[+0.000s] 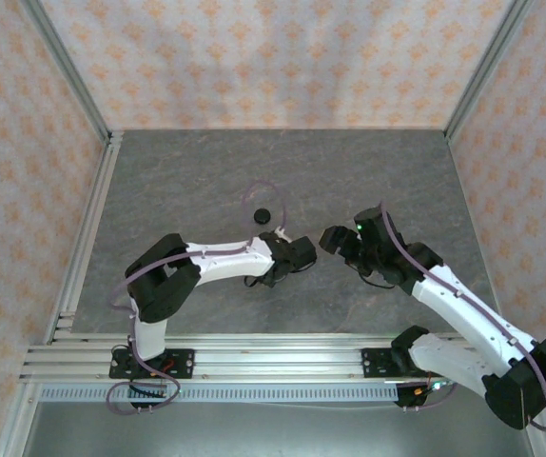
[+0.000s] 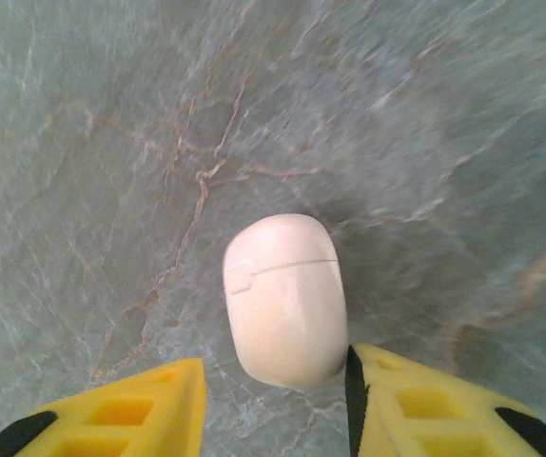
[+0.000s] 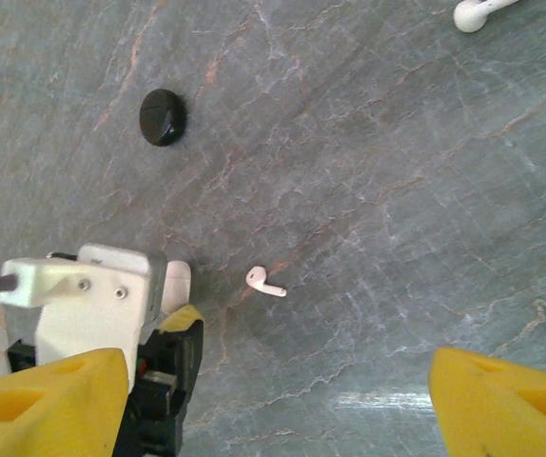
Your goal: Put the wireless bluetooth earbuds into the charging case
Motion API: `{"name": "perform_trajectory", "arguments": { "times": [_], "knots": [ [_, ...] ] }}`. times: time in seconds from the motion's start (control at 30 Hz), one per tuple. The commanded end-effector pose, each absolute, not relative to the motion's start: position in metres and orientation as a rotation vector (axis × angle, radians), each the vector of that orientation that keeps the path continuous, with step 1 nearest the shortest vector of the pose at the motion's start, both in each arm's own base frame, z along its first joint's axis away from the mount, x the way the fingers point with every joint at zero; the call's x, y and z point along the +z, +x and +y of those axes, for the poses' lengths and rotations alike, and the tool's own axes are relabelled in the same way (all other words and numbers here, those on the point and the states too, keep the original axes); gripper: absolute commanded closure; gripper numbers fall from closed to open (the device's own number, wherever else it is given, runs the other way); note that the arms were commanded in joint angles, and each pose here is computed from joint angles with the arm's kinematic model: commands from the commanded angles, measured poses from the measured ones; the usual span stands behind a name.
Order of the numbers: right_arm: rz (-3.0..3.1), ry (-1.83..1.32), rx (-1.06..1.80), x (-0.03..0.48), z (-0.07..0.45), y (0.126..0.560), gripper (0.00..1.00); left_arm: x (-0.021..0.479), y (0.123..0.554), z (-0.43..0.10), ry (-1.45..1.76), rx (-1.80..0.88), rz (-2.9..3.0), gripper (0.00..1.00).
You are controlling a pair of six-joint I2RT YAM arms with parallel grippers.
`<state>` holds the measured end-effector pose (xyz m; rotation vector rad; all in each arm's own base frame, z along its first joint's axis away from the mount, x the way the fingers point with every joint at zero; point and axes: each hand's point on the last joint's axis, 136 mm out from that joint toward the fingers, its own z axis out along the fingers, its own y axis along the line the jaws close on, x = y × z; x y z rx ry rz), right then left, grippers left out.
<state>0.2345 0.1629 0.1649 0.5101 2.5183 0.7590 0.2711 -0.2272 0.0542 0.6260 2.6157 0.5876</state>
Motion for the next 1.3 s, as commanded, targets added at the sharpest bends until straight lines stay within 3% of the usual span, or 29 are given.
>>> {"name": "perform_trajectory", "arguments": {
  "times": [0.0, 0.2, 0.4, 0.63, 0.87, 1.13, 1.27],
  "knots": [
    [2.519, 0.51, 0.724, 0.168, 0.155, 0.233, 0.18, 0.09, 0.272, -0.227, 0.605, 0.573, 2.569, 0.52],
    [2.571, 0.495, 0.74, 0.159, 0.169, 0.242, 0.22, 0.142, 0.266, -0.216, 0.541, 0.408, 2.495, 0.4],
    [2.694, 0.345, 0.705, 0.143, 0.211, 0.26, 0.26, 0.155, 0.255, -0.18, 0.399, 0.188, 2.539, 0.36],
    [2.812, -0.526, 0.623, 0.13, 0.307, 0.261, 0.27, 0.137, 0.237, -0.137, 0.131, -0.149, 2.574, 0.32],
    [2.704, -1.453, 0.231, 0.084, 0.327, 0.241, 0.26, 0.116, 0.217, -0.114, -0.064, -0.293, 2.577, 0.31],
    [2.505, -1.866, 0.072, 0.056, 0.327, 0.228, 0.22, 0.111, 0.215, -0.092, -0.231, -0.38, 2.535, 0.29],
    [2.428, -1.913, -0.002, 0.048, 0.332, 0.233, 0.2, 0.109, 0.217, -0.089, -0.27, -0.4, 2.542, 0.29]
  ]
}}
